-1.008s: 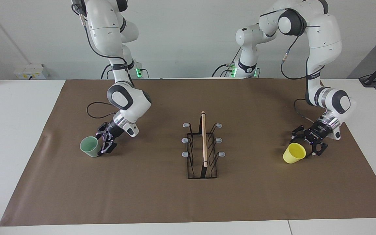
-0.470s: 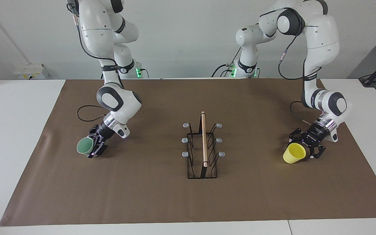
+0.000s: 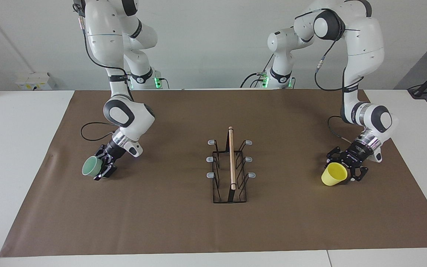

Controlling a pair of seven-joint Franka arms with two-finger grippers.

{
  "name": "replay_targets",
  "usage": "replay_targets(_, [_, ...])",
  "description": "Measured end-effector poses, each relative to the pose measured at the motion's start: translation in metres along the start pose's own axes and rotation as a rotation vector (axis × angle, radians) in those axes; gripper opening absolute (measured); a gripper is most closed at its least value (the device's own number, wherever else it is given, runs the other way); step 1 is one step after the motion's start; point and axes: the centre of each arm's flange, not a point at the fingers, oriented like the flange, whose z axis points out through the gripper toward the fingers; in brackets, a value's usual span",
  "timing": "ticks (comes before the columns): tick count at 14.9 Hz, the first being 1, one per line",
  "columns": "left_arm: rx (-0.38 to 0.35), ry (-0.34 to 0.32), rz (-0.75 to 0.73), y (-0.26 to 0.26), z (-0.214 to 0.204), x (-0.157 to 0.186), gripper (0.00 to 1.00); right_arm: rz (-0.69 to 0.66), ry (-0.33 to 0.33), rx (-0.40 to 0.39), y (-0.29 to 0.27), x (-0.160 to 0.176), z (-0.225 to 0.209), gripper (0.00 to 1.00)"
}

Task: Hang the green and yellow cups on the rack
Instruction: 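Grasp the yellow cup with the left gripper while the right gripper grasps the green cup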

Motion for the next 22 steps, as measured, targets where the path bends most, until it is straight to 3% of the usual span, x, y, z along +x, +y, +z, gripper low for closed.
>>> replay_targets(4, [-0.01,0.001,0.008,-0.002,0.005,0.0,1.0,0.003,0.025,-0.022,0.004,-0.001,-0.004,0.65])
replay_targets(9, [-0.013,0.002,0.024,-0.005,0.012,-0.001,1.0,0.053,0.18,-0.118,0.003,-0.036,-0.006,0.65])
replay_targets(13, [-0.021,0.01,0.028,-0.005,0.012,0.0,1.0,0.082,0.202,-0.133,-0.003,-0.058,-0.002,0.65])
replay_targets(17, [-0.023,0.015,0.027,-0.009,0.015,0.002,0.96,0.123,0.271,-0.167,-0.006,-0.065,-0.013,0.65])
replay_targets(18, [-0.025,0.015,0.026,-0.009,0.015,0.003,0.91,0.144,0.292,-0.173,-0.009,-0.069,-0.015,0.65])
replay_targets(19, [-0.029,0.013,0.03,-0.009,0.016,0.003,0.78,0.159,0.306,-0.176,-0.011,-0.073,-0.017,0.65])
replay_targets(22, [-0.046,0.004,0.027,-0.01,0.015,0.005,0.7,0.195,0.33,-0.176,-0.008,-0.074,-0.023,0.65])
